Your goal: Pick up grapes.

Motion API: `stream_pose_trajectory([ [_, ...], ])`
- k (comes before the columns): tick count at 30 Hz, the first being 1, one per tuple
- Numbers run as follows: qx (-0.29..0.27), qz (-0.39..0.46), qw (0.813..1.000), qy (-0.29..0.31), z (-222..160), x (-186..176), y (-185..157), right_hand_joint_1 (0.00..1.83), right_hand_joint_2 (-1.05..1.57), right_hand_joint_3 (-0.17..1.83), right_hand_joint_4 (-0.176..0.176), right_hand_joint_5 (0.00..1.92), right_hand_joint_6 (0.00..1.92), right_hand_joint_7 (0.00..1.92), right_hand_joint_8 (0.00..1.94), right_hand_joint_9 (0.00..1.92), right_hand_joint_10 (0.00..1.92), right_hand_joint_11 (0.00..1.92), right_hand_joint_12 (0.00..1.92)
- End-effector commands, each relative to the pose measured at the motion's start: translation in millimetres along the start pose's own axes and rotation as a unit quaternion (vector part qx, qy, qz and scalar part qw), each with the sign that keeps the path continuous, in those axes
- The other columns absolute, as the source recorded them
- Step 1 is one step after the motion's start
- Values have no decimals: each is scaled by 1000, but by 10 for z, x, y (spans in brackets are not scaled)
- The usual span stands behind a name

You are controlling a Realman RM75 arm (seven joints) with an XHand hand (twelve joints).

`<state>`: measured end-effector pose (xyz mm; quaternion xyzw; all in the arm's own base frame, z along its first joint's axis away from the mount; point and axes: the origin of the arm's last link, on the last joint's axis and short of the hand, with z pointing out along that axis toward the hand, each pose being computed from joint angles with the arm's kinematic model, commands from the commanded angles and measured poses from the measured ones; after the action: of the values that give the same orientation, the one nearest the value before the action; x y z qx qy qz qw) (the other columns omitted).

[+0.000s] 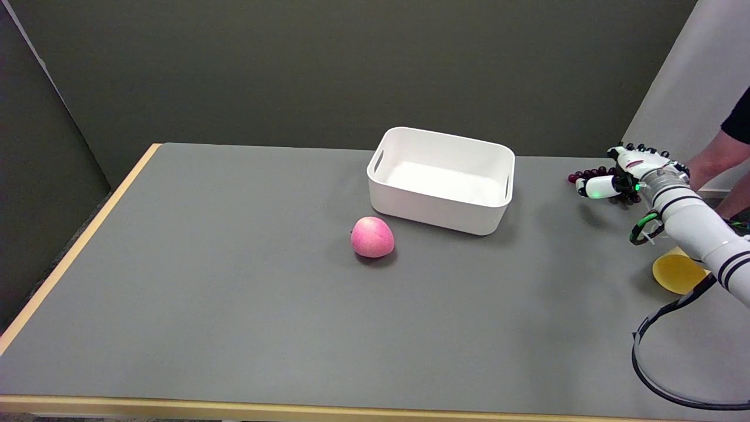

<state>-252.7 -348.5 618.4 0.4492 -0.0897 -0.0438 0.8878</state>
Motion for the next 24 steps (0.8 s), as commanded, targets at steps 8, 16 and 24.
stream_pose_trajectory([
  [8, -48, 21, 997, -48, 147, -268, 26, 575, 657, 889, -46, 112, 322, 184, 260, 102, 597, -1, 1126],
  [16, -43, 33, 998, -39, 154, -247, -56, 709, 714, 997, -1, 219, 474, 370, 444, 311, 763, 167, 1261],
  [24, -21, 67, 997, -14, 165, -112, -228, 1170, 1250, 108, -170, 473, 1585, 824, 1431, 714, 1218, 474, 1802],
])
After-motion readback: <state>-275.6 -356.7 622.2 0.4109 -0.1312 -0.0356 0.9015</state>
